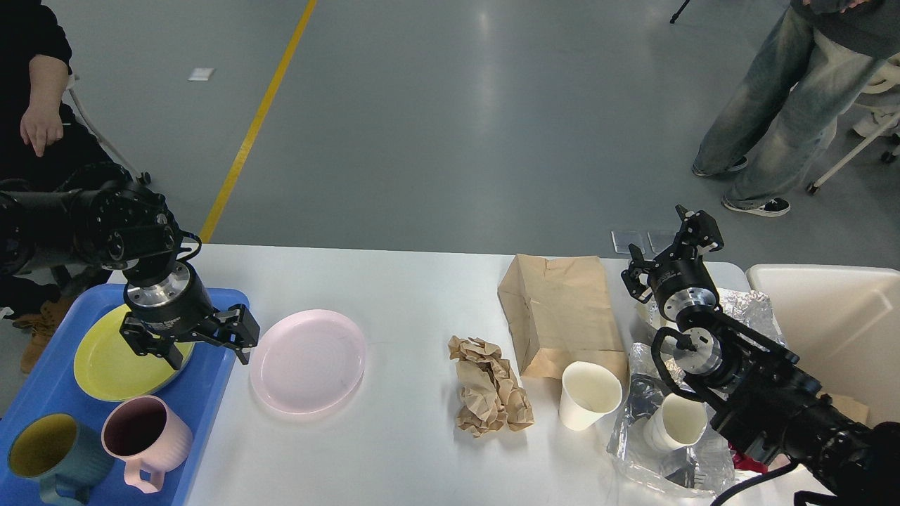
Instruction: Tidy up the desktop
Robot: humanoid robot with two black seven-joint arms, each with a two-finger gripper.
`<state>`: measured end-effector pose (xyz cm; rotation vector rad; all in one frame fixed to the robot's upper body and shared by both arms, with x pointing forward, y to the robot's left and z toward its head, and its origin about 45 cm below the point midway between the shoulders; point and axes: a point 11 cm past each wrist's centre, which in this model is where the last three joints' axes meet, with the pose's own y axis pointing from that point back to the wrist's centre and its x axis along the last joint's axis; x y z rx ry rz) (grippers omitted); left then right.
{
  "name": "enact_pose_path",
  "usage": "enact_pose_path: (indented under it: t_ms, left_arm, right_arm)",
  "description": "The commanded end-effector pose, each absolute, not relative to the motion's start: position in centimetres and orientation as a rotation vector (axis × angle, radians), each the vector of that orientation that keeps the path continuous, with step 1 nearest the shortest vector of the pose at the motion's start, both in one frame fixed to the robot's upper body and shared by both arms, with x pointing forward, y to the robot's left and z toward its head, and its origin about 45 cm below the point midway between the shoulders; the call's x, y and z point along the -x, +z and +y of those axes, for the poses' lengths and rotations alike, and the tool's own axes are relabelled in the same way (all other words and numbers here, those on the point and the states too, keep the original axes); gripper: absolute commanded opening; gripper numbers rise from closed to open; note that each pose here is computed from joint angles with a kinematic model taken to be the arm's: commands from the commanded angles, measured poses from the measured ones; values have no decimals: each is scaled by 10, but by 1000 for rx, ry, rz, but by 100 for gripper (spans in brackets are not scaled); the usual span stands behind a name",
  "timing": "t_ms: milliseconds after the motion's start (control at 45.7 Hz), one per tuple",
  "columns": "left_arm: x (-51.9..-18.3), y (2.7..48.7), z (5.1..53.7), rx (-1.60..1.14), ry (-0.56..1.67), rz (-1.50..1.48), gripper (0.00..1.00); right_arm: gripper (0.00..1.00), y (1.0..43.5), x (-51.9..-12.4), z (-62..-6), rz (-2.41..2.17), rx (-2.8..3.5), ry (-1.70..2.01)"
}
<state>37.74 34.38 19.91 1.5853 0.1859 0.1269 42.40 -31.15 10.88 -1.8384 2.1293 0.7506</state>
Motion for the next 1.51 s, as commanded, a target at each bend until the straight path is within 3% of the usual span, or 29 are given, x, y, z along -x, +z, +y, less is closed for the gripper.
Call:
enact_pose_path:
  t_ms: [0,263,482,1007,1488]
  left_arm:
    - [-381,176,336,-1532,188,160,95]
    - [-394,164,322,-1461,288,99,95]
    - [-381,142,317,-1504,231,119,95]
    - [-370,126,334,-1529,274,171,95]
    - [-367,130,365,-1419,483,321,93]
  right_arm:
    - [100,109,-424,-311,2128,1839,751]
    - [100,109,-424,-311,2126,1840,751]
    - [100,109,-424,-311,2124,1841,751]
    - [100,109,-424,-311,2124,1841,751]
    - [100,109,-424,-311,2126,1840,751]
